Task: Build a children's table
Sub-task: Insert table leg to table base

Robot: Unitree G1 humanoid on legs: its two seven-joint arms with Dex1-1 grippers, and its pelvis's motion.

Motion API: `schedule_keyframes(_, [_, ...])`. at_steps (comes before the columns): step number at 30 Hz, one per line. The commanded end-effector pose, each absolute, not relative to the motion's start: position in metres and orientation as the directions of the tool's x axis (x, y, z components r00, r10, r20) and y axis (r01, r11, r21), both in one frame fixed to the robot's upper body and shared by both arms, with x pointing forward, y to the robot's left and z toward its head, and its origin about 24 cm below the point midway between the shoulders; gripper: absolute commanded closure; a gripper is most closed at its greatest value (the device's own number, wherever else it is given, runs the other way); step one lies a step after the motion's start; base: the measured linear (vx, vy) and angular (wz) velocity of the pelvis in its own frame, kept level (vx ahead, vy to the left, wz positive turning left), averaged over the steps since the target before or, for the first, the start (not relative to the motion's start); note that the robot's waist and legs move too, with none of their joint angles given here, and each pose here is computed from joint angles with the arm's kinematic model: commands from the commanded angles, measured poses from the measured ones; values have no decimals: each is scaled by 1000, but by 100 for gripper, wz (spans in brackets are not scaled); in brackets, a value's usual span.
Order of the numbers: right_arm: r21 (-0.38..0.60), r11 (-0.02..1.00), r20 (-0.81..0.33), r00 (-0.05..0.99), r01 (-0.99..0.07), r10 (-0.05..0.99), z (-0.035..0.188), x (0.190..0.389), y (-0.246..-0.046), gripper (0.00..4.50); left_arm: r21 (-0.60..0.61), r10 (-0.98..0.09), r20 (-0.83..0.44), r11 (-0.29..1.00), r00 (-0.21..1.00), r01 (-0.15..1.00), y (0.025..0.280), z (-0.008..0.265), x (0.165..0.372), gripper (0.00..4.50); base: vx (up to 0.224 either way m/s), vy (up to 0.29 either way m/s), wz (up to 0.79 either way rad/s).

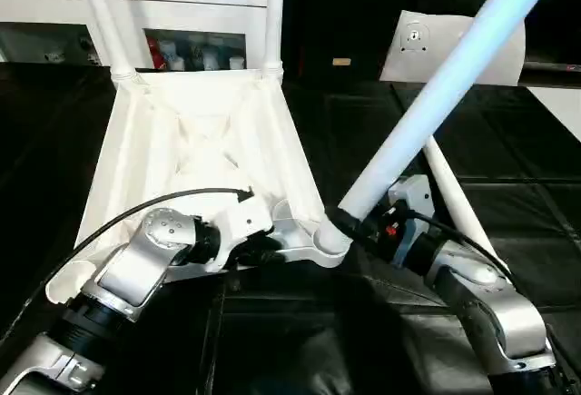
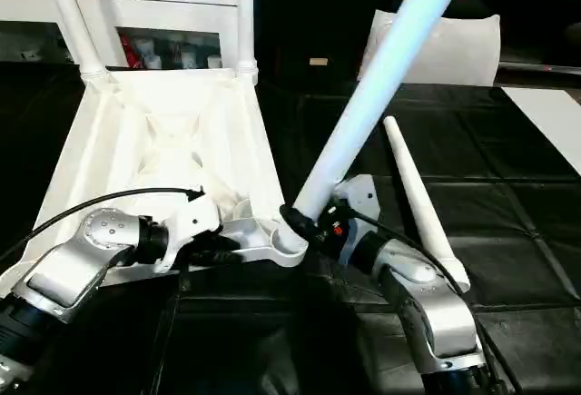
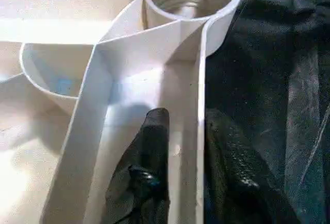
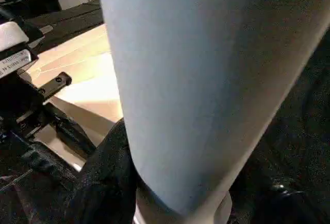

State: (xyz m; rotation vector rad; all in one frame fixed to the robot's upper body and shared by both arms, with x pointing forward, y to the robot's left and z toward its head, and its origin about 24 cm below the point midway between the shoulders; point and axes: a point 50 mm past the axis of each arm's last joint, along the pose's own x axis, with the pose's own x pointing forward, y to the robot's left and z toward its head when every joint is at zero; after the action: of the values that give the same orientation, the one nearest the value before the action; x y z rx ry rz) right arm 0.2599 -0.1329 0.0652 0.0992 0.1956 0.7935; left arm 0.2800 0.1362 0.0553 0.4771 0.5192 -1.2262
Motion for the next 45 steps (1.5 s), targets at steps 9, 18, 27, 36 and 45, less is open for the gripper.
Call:
schedule_keyframes(9, [149,693,-142,678,-706,721,68,261,-133,258,80,-737,-630,253,246,964,138,55,281,378,0,0,0])
schedule_keyframes(18, [146,687,-153,670,-711,726,67,262,-133,258,48,-783,-579,246,228,968,133,54,280,445,0,0,0])
schedule_keyframes(27, [146,683,-156,665,-715,730,67,262,-133,258,54,-793,-575,210,202,976,137,52,276,450,0,0,0])
schedule_keyframes(36, [148,684,-154,666,-715,730,67,262,-132,258,49,-810,-543,236,224,971,130,55,279,353,0,0,0])
schedule_keyframes(45, [148,684,-155,667,-714,729,67,262,-132,258,65,-791,-551,276,265,959,130,51,283,339,0,0,0])
